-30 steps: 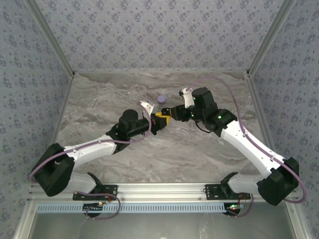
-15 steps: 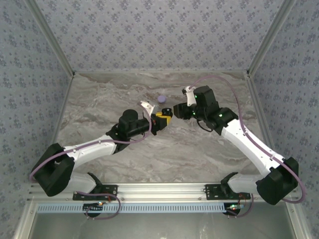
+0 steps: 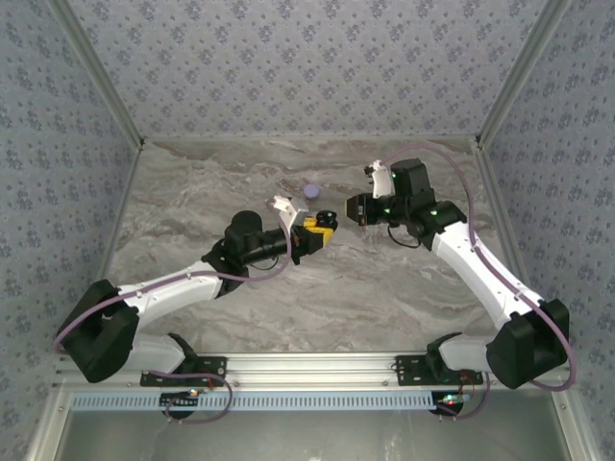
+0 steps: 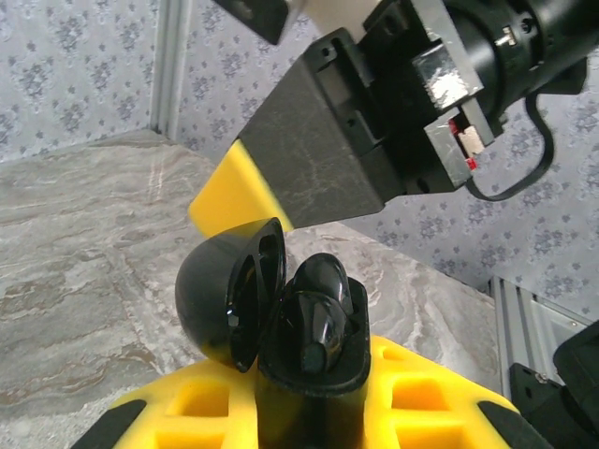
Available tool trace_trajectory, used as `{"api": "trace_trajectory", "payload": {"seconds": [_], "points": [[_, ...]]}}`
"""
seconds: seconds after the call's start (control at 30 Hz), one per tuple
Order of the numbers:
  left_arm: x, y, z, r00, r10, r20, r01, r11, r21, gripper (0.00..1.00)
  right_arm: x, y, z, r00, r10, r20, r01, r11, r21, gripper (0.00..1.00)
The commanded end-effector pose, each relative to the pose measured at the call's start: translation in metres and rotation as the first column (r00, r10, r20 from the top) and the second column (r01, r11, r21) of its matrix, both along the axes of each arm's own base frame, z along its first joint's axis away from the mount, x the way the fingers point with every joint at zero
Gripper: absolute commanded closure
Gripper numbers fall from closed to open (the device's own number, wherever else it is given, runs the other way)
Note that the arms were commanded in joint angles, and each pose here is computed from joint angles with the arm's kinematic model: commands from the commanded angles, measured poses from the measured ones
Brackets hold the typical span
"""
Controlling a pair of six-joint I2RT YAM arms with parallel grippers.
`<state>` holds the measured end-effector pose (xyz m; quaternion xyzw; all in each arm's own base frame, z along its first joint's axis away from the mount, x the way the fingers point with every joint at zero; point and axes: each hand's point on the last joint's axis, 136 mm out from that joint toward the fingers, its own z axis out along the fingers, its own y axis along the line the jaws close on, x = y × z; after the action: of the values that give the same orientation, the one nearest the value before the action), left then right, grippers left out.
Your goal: Insert the wireless bluetooth earbuds into the charging case
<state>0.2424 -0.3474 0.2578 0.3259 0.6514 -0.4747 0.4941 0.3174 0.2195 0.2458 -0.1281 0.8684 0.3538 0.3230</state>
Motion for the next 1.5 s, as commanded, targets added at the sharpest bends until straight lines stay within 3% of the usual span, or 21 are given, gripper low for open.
{"api": "trace_trajectory", "payload": {"seconds": [0.0,0.4,0.87,1.23,1.47], "points": [[-0.017,-0.002,0.023,0.993,-0.074,0.092,0.079,0.996,-0.049,0.81,-0.008,0.012,0.004,0.996,0.084,-0.023,-0.082,0.994,0.070,0.86],[-0.020,-0.004,0.027,0.991,-0.094,0.099,0.100,0.994,-0.054,0.80,-0.022,0.028,0.011,0.977,0.210,-0.029,-0.203,0.967,0.153,0.87],[-0.003,-0.003,0.013,0.998,-0.013,0.054,0.014,1.000,-0.022,0.80,-0.044,0.037,0.033,0.950,0.308,0.049,-0.312,0.932,0.185,0.86],[0.004,-0.003,0.010,0.999,0.019,0.032,-0.019,1.000,-0.020,0.80,-0.042,0.032,0.033,0.958,0.281,0.062,-0.287,0.946,0.151,0.85],[0.014,0.001,0.002,0.997,0.077,0.011,-0.077,0.997,0.023,0.80,-0.018,0.010,0.014,0.993,0.113,0.042,-0.114,0.993,0.014,0.83]]}}
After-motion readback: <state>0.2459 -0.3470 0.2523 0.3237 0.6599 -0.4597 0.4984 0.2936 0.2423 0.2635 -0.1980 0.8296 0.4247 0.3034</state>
